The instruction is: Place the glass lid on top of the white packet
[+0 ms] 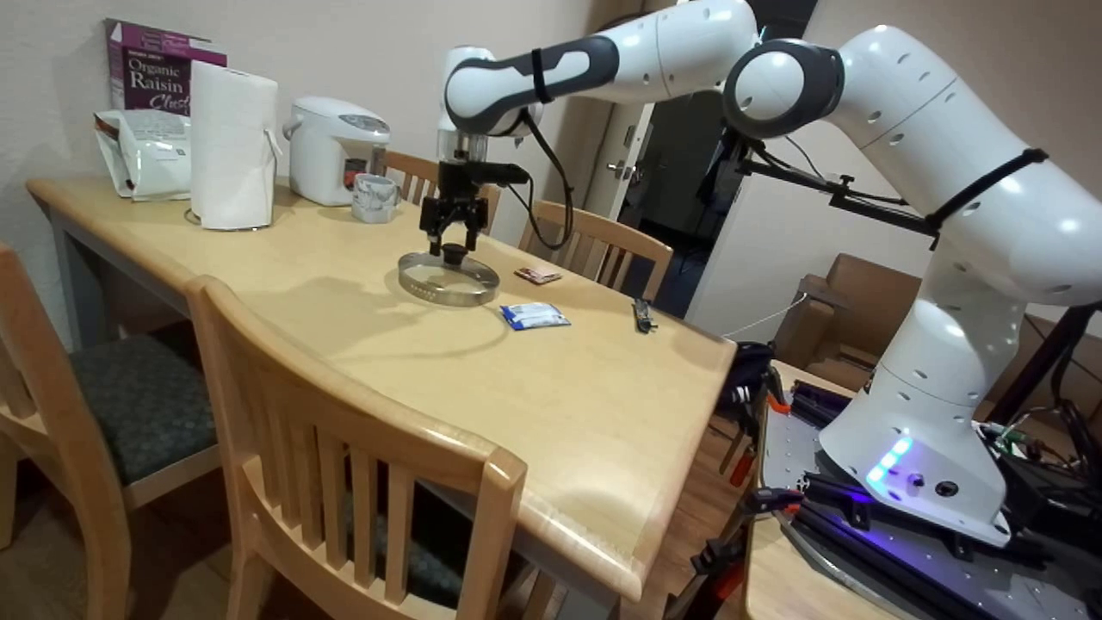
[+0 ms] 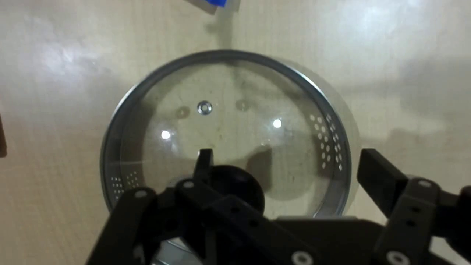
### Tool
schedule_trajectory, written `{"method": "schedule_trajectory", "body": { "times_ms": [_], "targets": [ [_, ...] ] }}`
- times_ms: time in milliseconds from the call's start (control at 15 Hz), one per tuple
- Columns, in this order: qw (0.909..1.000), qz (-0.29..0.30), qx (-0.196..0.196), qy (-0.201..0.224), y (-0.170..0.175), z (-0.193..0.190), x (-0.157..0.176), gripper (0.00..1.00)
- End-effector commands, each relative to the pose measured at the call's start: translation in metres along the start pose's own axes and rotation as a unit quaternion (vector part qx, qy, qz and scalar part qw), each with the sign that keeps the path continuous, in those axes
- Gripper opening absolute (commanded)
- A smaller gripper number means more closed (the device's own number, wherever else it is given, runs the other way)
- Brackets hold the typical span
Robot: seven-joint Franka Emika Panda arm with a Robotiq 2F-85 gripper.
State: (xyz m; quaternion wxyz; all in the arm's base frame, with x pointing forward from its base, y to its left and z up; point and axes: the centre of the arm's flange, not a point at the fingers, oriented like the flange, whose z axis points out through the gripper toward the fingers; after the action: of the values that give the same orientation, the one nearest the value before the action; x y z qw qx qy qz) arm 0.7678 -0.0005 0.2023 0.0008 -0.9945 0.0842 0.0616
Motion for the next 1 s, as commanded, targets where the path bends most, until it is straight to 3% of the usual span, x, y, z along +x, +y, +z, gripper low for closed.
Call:
{"method": "schedule_trajectory", "body": {
  "times_ms": [0,333,400,933],
  "targets": [
    [0.9991,-0.008,0.007,0.042,0.002,0.01,-0.022,1.0],
    [0.9983,0.01,-0.009,0.057,0.008,-0.009,-0.028,1.0],
    [0.9986,0.001,0.003,0.054,0.002,0.002,-0.001,1.0],
    [0.9987,0.004,0.0,0.05,0.007,-0.005,-0.007,1.0]
  ]
}}
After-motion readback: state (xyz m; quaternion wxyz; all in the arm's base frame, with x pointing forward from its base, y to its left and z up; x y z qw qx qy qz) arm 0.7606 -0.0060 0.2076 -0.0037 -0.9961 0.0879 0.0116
